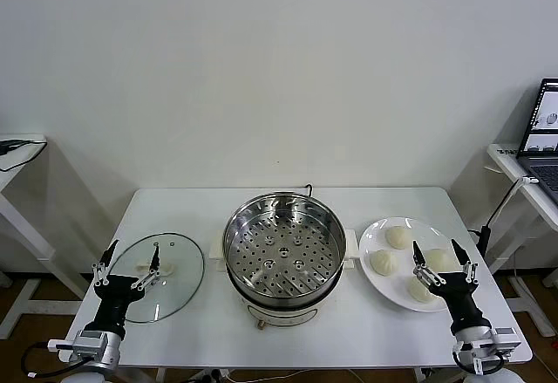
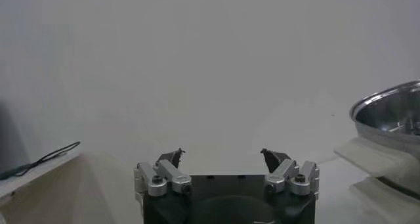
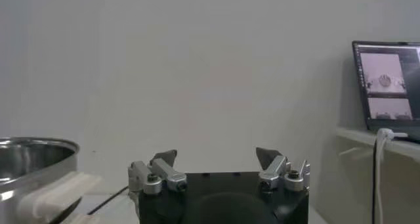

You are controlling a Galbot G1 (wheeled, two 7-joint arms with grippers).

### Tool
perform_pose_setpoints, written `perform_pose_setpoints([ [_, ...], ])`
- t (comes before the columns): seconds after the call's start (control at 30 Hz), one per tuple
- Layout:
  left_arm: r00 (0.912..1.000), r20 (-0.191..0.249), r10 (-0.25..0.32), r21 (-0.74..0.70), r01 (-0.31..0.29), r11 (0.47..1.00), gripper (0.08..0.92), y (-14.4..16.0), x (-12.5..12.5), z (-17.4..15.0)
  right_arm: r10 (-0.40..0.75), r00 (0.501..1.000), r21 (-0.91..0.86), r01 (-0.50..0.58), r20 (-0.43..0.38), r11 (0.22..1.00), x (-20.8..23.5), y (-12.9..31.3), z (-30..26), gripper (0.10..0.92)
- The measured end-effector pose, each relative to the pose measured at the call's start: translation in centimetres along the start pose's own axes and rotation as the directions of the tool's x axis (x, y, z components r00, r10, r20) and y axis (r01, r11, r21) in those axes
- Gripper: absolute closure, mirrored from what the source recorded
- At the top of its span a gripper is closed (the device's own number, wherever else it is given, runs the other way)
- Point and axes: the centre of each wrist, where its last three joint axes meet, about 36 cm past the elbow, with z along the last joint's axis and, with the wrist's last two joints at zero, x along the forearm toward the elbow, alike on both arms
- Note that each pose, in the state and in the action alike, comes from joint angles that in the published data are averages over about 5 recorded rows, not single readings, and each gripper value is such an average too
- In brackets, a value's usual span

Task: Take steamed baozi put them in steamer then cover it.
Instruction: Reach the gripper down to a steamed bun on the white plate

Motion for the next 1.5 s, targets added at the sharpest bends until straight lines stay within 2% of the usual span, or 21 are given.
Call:
perform_pose_setpoints([
  [0.2, 0.9999, 0.005, 0.013, 0.000, -0.013, 1.000, 0.177, -0.2, -0.1, 0.2, -0.023, 0.999, 0.180, 0.028, -0.026, 0.983, -2.5, -2.4, -0.7, 0.200],
  [0.33, 0.9998, 0.008, 0.019, 0.000, -0.019, 1.000, 0.177, -0.3, -0.2, 0.4, -0.072, 0.995, 0.369, 0.094, -0.075, 0.925, -5.2, -4.9, -2.0, 0.200],
  [0.5, 0.9994, 0.021, 0.026, 0.001, -0.026, 1.000, 0.177, -0.4, -0.5, 0.2, -0.151, 0.971, 0.581, 0.232, -0.184, 0.780, -9.2, -8.1, -4.3, 0.200],
  [0.63, 0.9988, 0.034, 0.036, 0.001, -0.036, 0.999, 0.177, -0.7, -0.6, -0.2, -0.222, 0.926, 0.678, 0.376, -0.306, 0.632, -12.8, -10.1, -6.2, 0.200],
  [0.83, 0.9977, 0.051, 0.044, -0.006, -0.044, 0.999, 0.177, -0.9, -0.7, -0.8, -0.291, 0.800, 0.682, 0.599, -0.524, 0.419, -18.1, -11.6, -8.0, 0.200],
  [1.07, 0.9979, 0.049, 0.043, -0.009, -0.043, 0.999, 0.177, -1.1, -0.7, -1.0, -0.308, 0.592, 0.550, 0.806, -0.744, 0.220, -23.8, -11.6, -9.0, 0.200],
  [1.3, 0.9982, 0.039, 0.045, -0.007, -0.045, 0.999, 0.177, -1.4, -0.7, -0.7, -0.282, 0.413, 0.405, 0.910, -0.866, 0.089, -29.1, -10.1, -9.4, 0.200],
  [1.5, 0.9984, 0.036, 0.043, -0.010, -0.043, 0.999, 0.177, -1.4, -0.6, -0.6, -0.246, 0.319, 0.324, 0.946, -0.915, 0.019, -32.8, -8.2, -9.5, 0.200],
])
